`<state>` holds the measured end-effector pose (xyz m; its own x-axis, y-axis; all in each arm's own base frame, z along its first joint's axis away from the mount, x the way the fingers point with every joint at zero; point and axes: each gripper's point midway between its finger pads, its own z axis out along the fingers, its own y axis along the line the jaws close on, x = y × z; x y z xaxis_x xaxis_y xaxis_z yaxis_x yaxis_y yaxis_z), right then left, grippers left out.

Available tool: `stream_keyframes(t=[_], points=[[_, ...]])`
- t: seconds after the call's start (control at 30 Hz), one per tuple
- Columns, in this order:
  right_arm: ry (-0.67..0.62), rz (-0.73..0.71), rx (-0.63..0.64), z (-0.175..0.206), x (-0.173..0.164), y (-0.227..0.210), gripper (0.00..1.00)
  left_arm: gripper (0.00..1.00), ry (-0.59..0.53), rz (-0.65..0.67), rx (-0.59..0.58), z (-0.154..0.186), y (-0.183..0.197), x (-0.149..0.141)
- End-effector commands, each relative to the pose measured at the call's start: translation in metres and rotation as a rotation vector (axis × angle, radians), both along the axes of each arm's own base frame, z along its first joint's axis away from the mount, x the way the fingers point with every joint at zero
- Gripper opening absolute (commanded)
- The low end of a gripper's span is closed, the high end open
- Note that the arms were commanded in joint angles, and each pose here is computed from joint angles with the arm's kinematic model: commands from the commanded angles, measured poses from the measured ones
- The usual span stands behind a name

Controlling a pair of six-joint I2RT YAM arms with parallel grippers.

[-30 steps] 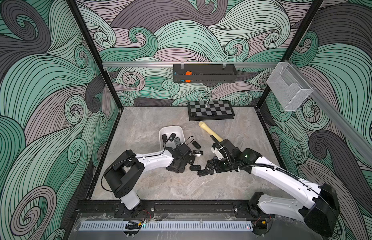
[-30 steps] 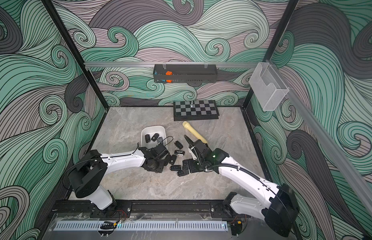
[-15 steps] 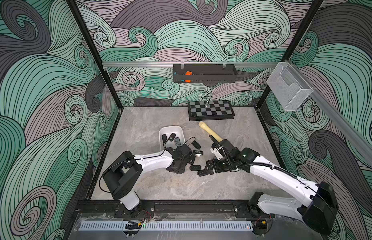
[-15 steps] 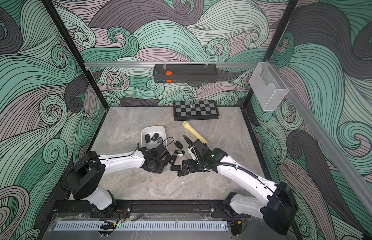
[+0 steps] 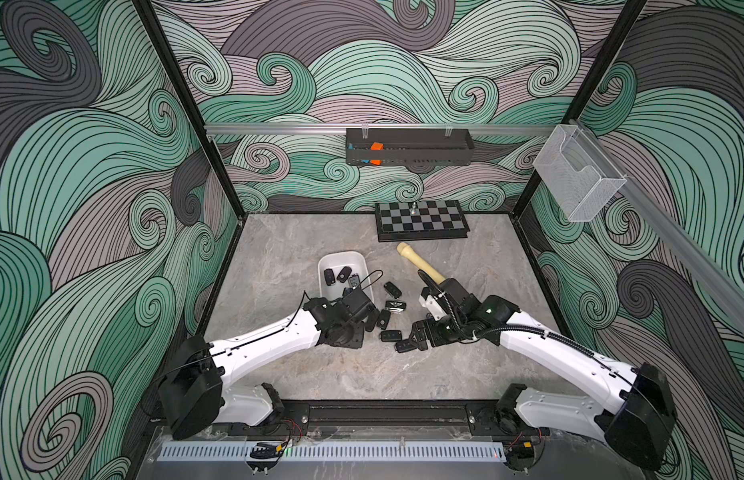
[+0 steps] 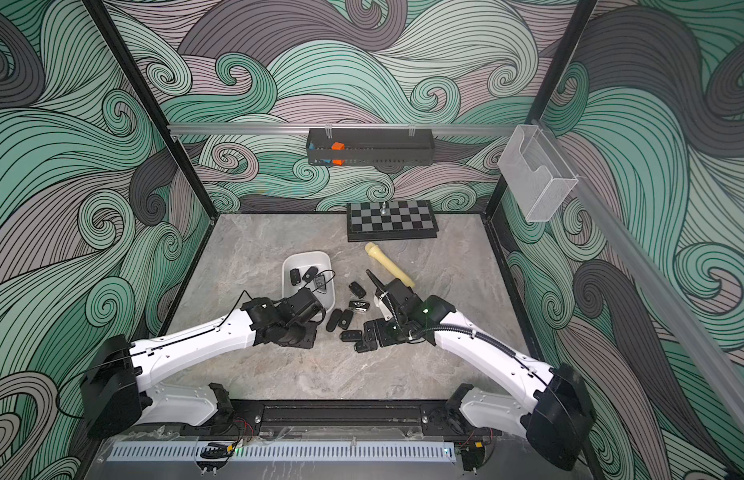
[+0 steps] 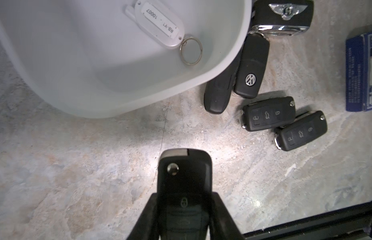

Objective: Place the car key into the storage box
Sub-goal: Pick up the car key from the center of the board, then place the car key in the storage box.

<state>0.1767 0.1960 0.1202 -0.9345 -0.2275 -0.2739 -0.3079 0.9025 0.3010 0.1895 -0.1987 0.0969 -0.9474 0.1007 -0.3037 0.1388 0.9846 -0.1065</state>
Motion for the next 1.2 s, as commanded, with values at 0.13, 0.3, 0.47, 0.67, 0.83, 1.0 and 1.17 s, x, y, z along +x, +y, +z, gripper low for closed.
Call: stream_keyframes(t=[0.13, 0.3, 0.47, 0.67, 0.83, 1.0, 1.17], points=[[-0.045, 0.006, 0.063, 0.021, 0.005, 0.006, 0.99, 0.24, -0.133, 0.024, 0.015, 0.056, 0.011, 0.014], [-0.048, -0.003, 0.073, 0.023, 0.006, 0.007, 0.99, 0.24, -0.244, 0.055, 0.064, 0.078, 0.017, 0.039], [-0.045, -0.012, 0.058, 0.021, 0.011, 0.008, 0.99, 0.24, -0.225, 0.075, 0.119, 0.073, 0.018, 0.062], [-0.050, -0.043, 0.041, 0.021, 0.019, 0.008, 0.99, 0.24, -0.172, 0.088, 0.180, 0.055, 0.025, 0.099], [-0.038, -0.070, 0.020, 0.017, 0.025, 0.009, 0.99, 0.24, -0.085, 0.117, 0.149, 0.029, 0.033, 0.129], [-0.017, -0.090, -0.005, 0.011, 0.031, 0.010, 0.99, 0.24, 0.025, 0.125, 0.120, -0.002, 0.029, 0.152], [-0.005, -0.124, -0.026, 0.005, 0.036, 0.009, 0.99, 0.25, 0.046, 0.132, 0.090, -0.026, 0.023, 0.170]])
